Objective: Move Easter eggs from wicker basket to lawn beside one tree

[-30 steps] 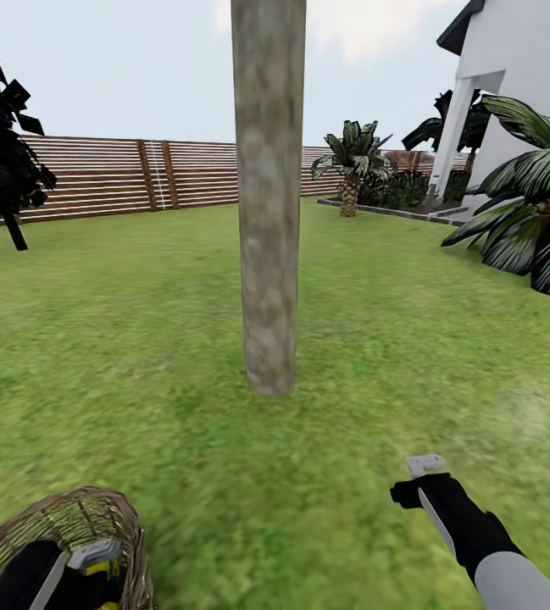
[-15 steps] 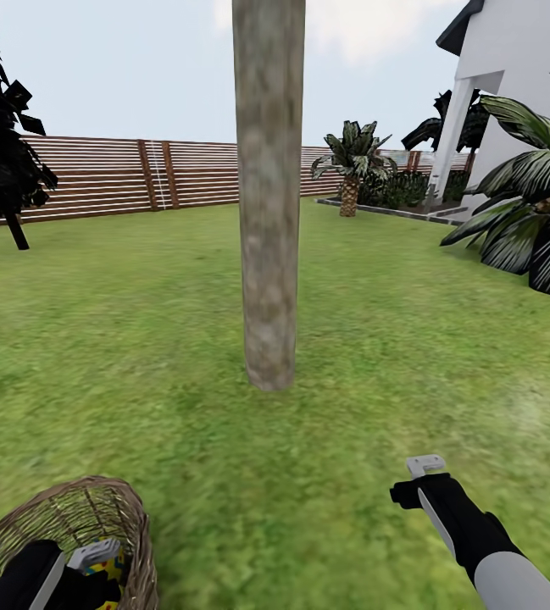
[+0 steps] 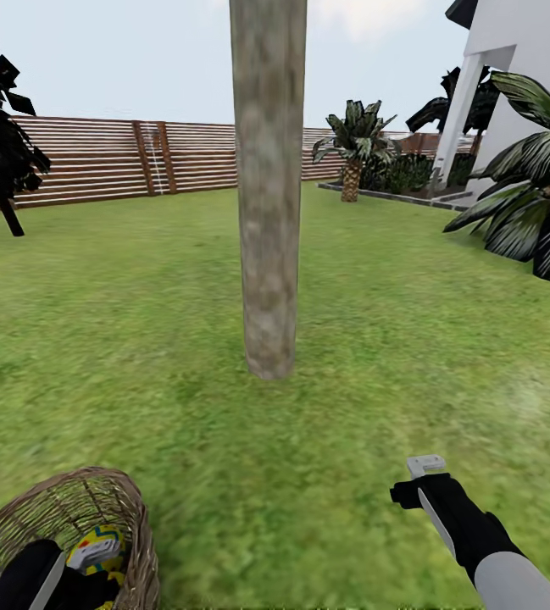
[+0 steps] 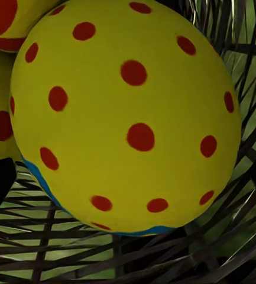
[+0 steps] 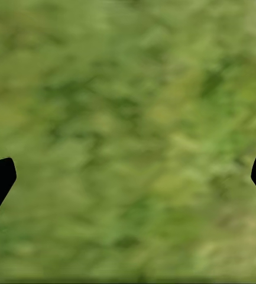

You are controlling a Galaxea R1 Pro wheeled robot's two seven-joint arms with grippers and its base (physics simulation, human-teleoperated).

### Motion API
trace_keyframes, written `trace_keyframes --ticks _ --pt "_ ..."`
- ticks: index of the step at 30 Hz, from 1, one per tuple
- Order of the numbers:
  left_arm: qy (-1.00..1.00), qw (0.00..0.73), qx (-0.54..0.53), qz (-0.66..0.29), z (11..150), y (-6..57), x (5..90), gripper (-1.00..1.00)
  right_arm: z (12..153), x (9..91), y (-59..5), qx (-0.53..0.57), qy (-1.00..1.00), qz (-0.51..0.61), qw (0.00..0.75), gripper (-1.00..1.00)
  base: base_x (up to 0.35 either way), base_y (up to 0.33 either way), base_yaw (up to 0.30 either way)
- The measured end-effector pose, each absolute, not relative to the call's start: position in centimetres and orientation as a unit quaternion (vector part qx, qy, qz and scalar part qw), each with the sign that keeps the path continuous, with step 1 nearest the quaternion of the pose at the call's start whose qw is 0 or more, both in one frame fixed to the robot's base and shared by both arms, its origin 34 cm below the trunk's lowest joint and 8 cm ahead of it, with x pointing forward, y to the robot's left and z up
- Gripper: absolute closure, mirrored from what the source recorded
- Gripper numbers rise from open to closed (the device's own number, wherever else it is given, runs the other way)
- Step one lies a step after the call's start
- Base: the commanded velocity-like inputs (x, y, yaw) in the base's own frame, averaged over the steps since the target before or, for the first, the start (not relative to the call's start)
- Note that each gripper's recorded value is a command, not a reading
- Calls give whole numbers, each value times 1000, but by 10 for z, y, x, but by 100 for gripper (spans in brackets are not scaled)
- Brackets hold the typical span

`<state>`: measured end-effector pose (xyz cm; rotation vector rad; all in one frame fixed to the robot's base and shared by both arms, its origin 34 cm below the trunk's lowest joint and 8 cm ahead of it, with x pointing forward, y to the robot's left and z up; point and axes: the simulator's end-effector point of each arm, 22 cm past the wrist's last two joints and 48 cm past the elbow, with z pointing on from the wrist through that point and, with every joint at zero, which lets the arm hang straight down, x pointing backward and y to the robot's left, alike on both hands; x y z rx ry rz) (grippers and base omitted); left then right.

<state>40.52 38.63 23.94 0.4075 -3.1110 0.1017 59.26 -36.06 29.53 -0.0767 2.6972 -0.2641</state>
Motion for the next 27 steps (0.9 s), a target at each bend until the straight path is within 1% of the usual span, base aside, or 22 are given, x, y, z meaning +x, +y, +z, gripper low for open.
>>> trace_keyframes --ticks 12,27 --pt "-991 5 130 33 236 385 403 -100 291 591 -360 -28 973 -95 210 -100 0 0 0" --pt "-991 11 130 32 232 385 400 -100 282 589 -341 -31 975 -82 205 -100 0 0 0"
